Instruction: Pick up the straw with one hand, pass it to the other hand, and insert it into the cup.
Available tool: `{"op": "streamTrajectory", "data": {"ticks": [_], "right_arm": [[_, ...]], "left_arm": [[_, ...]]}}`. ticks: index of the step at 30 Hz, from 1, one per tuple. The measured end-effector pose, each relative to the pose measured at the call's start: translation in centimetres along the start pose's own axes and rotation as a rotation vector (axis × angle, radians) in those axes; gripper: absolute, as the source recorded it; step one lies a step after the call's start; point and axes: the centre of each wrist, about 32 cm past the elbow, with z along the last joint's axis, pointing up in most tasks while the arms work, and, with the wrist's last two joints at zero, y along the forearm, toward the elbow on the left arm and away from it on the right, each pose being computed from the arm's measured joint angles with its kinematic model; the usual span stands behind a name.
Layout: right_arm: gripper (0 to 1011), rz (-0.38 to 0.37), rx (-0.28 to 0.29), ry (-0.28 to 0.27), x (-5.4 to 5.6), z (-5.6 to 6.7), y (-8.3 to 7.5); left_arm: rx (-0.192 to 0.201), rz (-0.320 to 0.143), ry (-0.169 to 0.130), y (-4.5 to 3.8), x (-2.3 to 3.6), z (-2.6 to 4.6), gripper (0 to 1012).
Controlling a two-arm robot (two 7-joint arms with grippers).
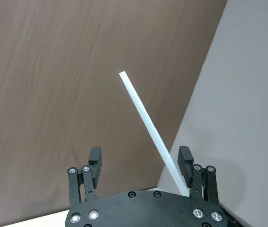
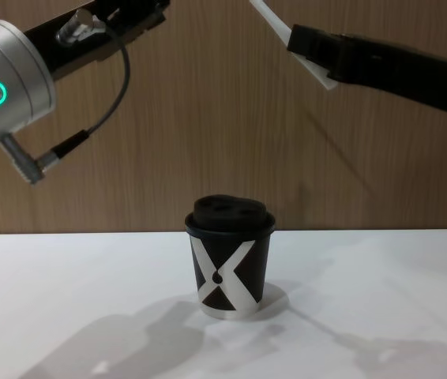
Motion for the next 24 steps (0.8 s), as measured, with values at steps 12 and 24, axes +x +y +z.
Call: {"op": "streamTrajectory", "data": {"ticks": [12, 24], "right_arm": [[5, 0.0, 0.0, 0.0, 0.0, 0.0, 0.0], [5, 0.0, 0.0, 0.0, 0.0, 0.0, 0.0]], "left_arm": [[-0.022, -0.079, 0.099, -0.79, 0.4, -0.48, 1003], [-0.018, -0.148, 0.129, -1.98, 0.76, -0.73, 1003]]}}
